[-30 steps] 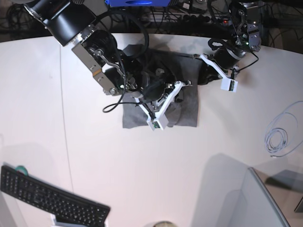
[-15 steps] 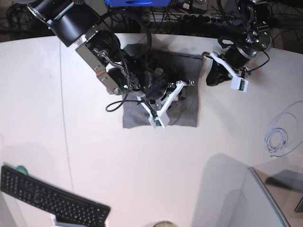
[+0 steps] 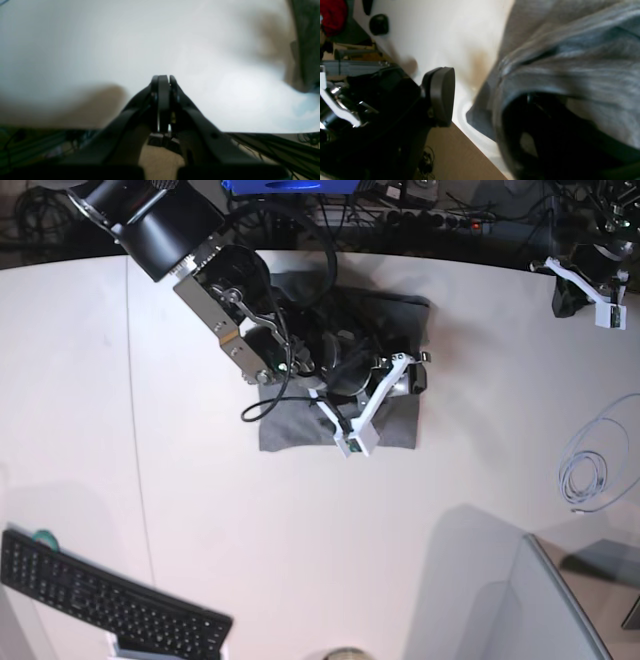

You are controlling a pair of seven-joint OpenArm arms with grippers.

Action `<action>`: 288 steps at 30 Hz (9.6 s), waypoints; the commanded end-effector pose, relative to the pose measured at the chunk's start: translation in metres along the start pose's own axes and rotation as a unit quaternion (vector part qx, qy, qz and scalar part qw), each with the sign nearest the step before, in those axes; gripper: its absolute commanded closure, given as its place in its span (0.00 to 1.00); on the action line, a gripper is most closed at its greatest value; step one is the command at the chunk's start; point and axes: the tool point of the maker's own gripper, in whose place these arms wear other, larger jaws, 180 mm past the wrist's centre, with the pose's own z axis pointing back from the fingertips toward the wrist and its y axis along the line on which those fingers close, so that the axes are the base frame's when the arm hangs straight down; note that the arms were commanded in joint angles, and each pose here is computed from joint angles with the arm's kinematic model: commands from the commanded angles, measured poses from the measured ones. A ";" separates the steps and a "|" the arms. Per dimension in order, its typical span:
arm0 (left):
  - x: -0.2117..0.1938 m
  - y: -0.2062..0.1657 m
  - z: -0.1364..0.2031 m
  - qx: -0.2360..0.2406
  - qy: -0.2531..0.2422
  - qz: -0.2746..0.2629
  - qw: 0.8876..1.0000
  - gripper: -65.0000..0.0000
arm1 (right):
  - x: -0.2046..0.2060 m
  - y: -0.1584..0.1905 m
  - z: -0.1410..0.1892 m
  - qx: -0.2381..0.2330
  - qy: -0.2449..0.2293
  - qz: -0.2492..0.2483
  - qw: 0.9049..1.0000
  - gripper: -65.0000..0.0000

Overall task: Layout the t-shirt on the table in an organized manner, then fold the t-shirt properly
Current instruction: 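Press the folded layer flat with the right gripper and release, then grasp the folded shirt's edge with the left gripper and tuck it, then grasp the folded shirt's sides with both grippers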

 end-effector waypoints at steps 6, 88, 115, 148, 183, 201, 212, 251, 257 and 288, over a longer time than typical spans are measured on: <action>0.012 0.004 0.005 0.000 -0.020 -0.006 1.000 1.00 | 0.011 0.040 -0.009 0.025 0.002 0.056 0.998 0.50; 0.019 -0.016 -0.010 -0.016 -0.042 0.022 0.999 1.00 | 0.002 0.015 0.051 -0.044 0.081 0.162 0.983 1.00; 0.131 -0.127 -0.117 -0.154 -0.089 0.048 0.983 0.27 | 0.006 -0.045 0.071 -0.131 0.042 0.145 0.980 1.00; 0.172 -0.168 -0.128 -0.191 -0.118 0.064 0.972 1.00 | 0.005 -0.057 0.075 -0.144 0.046 0.144 0.978 1.00; 0.199 -0.181 -0.171 -0.192 -0.169 0.132 0.958 1.00 | 0.004 -0.059 0.075 -0.146 0.047 0.143 0.978 1.00; 0.162 -0.091 -0.100 -0.084 -0.217 0.105 0.967 0.00 | 0.066 -0.098 0.080 -0.196 -0.040 0.158 0.967 1.00; 0.060 -0.086 -0.066 -0.101 -0.120 0.066 0.985 0.00 | 0.043 -0.100 0.079 -0.189 -0.040 0.143 0.971 1.00; 0.048 0.015 -0.023 0.024 -0.132 0.089 0.987 0.00 | 0.043 -0.211 0.066 -0.292 -0.006 0.104 0.951 1.00; 0.048 0.013 -0.024 0.022 -0.131 0.088 0.987 0.00 | 0.052 -0.204 0.071 -0.282 -0.027 0.116 0.952 1.00; 0.127 -0.178 -0.065 -0.189 -0.118 -0.045 0.974 0.00 | -0.012 -0.109 0.104 -0.177 -0.019 0.117 0.977 1.00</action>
